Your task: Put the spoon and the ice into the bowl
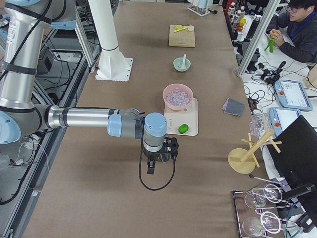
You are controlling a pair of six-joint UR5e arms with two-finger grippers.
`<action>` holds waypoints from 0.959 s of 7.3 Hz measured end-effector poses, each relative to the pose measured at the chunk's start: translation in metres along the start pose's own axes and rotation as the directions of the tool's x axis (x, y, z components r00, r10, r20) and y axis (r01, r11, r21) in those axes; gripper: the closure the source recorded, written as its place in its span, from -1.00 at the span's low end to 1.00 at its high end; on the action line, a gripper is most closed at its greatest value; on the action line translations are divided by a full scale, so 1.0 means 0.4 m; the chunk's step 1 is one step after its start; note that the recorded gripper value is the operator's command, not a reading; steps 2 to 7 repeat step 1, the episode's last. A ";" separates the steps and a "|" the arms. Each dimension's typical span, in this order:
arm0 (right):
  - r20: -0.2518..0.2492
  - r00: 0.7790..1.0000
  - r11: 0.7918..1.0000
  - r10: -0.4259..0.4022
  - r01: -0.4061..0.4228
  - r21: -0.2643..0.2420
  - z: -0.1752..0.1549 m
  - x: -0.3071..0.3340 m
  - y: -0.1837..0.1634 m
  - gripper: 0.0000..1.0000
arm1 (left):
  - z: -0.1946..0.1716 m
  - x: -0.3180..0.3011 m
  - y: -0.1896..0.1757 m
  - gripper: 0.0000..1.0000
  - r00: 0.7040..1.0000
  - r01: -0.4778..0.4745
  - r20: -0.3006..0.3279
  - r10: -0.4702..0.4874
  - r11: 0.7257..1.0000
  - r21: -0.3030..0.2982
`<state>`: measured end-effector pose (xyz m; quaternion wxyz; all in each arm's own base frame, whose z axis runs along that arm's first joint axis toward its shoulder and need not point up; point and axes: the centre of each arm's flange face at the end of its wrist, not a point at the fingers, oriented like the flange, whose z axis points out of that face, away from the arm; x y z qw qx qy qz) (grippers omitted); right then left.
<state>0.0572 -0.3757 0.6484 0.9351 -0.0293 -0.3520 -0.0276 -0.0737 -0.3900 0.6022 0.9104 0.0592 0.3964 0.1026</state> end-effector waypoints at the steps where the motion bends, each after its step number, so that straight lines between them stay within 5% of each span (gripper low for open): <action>1: 0.000 1.000 1.000 -0.002 0.002 -0.001 0.001 -0.002 0.000 -1.00 | 0.000 0.000 0.000 -0.98 1.000 0.000 0.000 0.000 1.000 0.000; 7: 0.000 1.000 1.000 -0.002 0.002 -0.001 0.001 -0.002 0.000 -1.00 | 0.000 0.000 0.000 -0.98 1.000 0.000 0.000 0.000 1.000 0.000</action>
